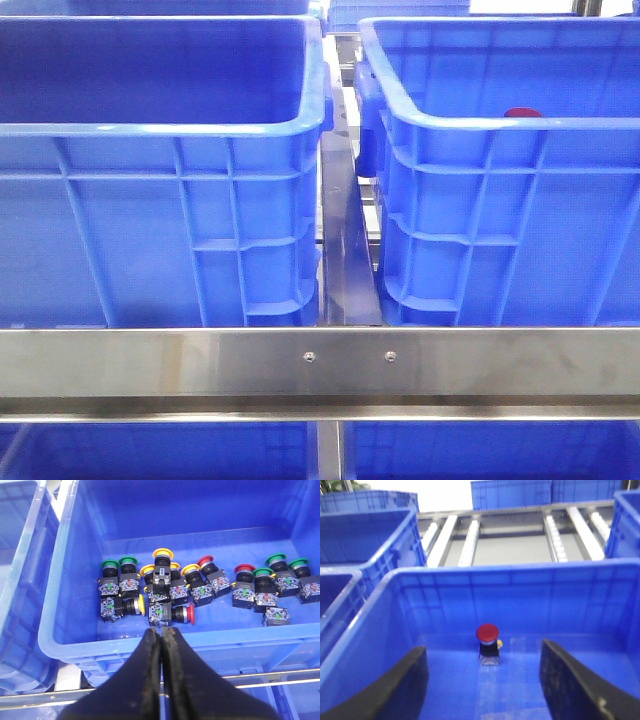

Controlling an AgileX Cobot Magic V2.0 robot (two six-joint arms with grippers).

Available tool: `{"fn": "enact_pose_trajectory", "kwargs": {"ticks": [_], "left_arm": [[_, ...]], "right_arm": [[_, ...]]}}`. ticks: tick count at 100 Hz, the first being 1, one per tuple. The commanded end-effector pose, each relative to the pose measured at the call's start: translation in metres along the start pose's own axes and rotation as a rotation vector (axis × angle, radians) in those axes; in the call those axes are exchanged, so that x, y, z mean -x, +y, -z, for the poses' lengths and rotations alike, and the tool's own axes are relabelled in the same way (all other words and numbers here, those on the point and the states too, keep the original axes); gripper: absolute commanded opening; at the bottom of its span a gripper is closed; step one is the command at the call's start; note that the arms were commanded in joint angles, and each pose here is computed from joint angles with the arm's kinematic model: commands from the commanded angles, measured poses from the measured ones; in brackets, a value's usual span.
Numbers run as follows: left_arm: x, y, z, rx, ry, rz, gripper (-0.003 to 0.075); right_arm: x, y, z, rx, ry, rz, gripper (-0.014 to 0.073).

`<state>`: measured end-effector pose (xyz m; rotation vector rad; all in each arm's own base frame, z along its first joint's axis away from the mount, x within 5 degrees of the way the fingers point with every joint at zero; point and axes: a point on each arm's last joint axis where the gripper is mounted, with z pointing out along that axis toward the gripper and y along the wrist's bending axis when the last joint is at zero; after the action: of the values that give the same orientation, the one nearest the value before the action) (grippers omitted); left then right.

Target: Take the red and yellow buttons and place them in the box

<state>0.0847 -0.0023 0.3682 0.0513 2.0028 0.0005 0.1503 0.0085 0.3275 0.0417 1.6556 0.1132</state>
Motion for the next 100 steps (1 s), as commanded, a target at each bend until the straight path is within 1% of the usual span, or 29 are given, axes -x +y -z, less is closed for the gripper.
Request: {"fn": "enact_pose_trajectory", "kwargs": {"ticks": [1,9,21,28,32,38,47,54,57,59,64,71,76,92,100], "left_arm": [[0.014,0.000,0.005,-0.006,-0.100,0.015,-0.0019],[0.014,0.000,0.005,-0.006,-0.100,0.015,-0.0019],[0.014,0.000,0.005,-0.006,-0.100,0.015,-0.0019],[0.014,0.000,0.005,-0.005,-0.098,0.015,-0.0018],[0.014,0.000,0.005,-0.005,-0.096,0.015,-0.0015],[0.013,0.000,0.005,-0.005,-0.092,0.015,0.0007],[0.013,0.000,0.005,-0.005,-0.092,0.015,0.0097],[0.013,0.000,0.005,-0.005,-0.092,0.015,0.0207],[0.013,0.000,0.005,-0.005,-0.092,0.015,0.0276],[0.013,0.000,0.005,-0.005,-0.092,0.015,0.0304],[0.013,0.000,0.005,-0.005,-0.092,0.015,0.0421],[0.013,0.000,0.005,-0.005,-0.094,0.015,0.0530],[0.014,0.000,0.004,-0.005,-0.093,0.015,0.0558],[0.018,-0.001,-0.005,-0.007,-0.089,0.011,0.0555],[0.024,-0.002,-0.017,-0.010,-0.061,0.004,0.0555]], "right_arm": [[0.010,0.002,0.011,0.021,-0.059,0.003,0.0421],[0.010,0.002,0.017,0.023,-0.078,0.003,0.0297],[0.011,0.003,0.018,0.035,-0.085,0.003,0.0069],[0.011,0.004,0.019,0.050,-0.085,0.004,-0.0034],[0.011,0.006,0.019,0.063,-0.085,0.004,-0.0074],[0.011,0.007,0.019,0.082,-0.085,0.005,-0.0064],[0.011,0.009,0.019,0.099,-0.086,0.006,-0.0067],[0.011,0.009,0.019,0.099,-0.086,0.006,-0.0067],[0.011,0.009,0.019,0.099,-0.086,0.006,-0.0067],[0.011,0.009,0.019,0.099,-0.086,0.006,-0.0067],[0.011,0.009,0.019,0.099,-0.086,0.006,-0.0067],[0.011,0.009,0.019,0.099,-0.086,0.006,-0.0067],[0.011,0.009,0.019,0.099,-0.086,0.006,-0.0067],[0.011,0.009,0.019,0.099,-0.086,0.006,-0.0067],[0.011,0.009,0.019,0.099,-0.086,0.006,-0.0067]]}}
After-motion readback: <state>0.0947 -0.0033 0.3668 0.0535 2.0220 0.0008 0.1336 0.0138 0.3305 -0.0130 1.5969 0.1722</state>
